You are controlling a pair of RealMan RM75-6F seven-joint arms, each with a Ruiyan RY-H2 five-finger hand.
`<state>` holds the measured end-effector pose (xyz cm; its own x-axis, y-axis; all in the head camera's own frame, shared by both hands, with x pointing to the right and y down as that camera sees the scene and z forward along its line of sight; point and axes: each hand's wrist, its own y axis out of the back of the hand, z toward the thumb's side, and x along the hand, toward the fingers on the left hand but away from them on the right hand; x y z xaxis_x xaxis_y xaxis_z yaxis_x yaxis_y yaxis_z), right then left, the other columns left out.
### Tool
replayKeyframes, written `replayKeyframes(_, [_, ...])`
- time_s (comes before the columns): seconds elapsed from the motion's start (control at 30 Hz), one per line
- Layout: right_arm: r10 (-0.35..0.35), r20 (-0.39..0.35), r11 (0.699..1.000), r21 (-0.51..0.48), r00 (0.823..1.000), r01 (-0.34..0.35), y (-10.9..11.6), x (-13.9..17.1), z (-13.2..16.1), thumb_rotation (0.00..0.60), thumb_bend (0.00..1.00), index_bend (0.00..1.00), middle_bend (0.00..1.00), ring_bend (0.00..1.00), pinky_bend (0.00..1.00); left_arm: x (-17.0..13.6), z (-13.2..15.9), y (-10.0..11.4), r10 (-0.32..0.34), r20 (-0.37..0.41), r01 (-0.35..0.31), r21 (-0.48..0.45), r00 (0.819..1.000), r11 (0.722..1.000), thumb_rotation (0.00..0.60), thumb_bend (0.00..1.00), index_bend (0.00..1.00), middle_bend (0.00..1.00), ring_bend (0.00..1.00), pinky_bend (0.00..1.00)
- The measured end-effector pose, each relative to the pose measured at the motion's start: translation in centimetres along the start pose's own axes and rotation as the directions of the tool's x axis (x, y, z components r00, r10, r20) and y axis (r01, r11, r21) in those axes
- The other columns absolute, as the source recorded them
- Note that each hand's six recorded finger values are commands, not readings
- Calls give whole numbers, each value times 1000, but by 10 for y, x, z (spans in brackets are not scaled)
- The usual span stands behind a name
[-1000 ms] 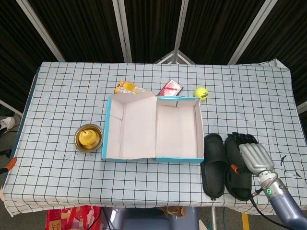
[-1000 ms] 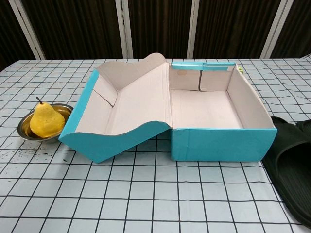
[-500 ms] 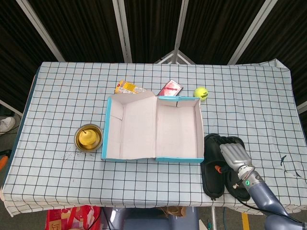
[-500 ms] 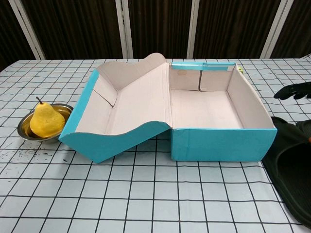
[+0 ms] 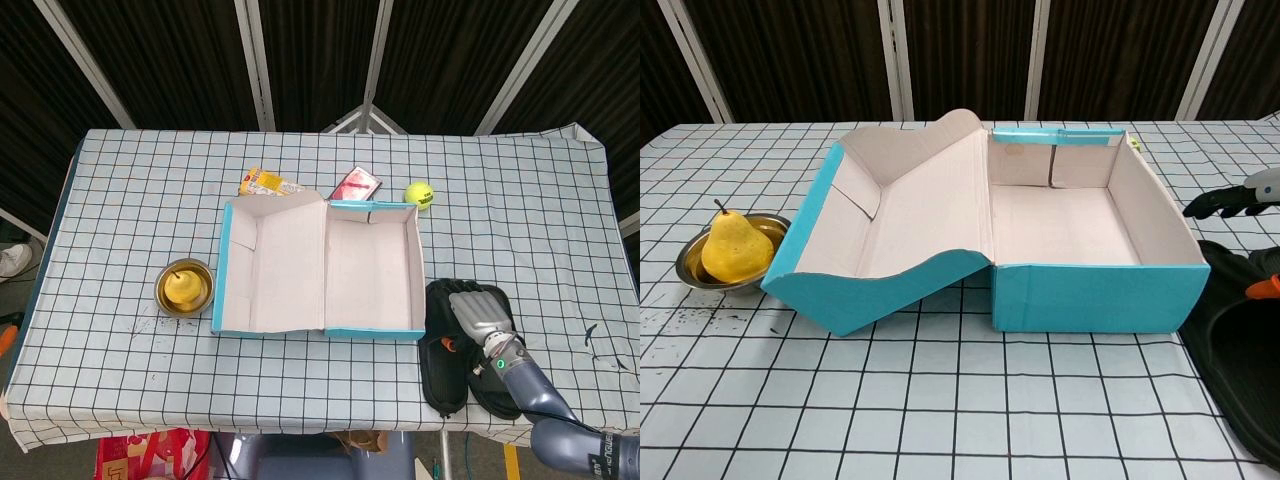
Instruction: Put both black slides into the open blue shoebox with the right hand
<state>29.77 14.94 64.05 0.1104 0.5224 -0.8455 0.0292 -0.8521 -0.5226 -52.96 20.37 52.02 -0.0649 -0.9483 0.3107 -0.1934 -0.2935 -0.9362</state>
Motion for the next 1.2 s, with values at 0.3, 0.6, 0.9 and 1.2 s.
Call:
replayKeyframes(0.3, [30,24,1000,-4,999,-30,-10,-12,-10,600,289,68,68,50,49,2,-2,-3,-8,-14,8,11,1000,1000,600,359,0,0,0,68])
replayKeyframes(0.6, [44,21,999,2,999,-44,-12,-20,-13,600,289,68,68,50,49,5,0,-8,-19,-14,20,31,1000,999,600,359,0,0,0,68])
replayKeyframes(0.9, [59,12,998,37,998,-59,-9,-29,-9,600,288,169,215,53,1,5,-1,-8,-13,-24,14,39,1000,999,600,359,0,0,0,68])
replayKeyframes(1.2, [50,19,997,51,999,-51,-8,-32,-8,600,289,455,423,156,0,6,-2,-8,-12,-24,12,37,1000,999,600,359,0,0,0,68])
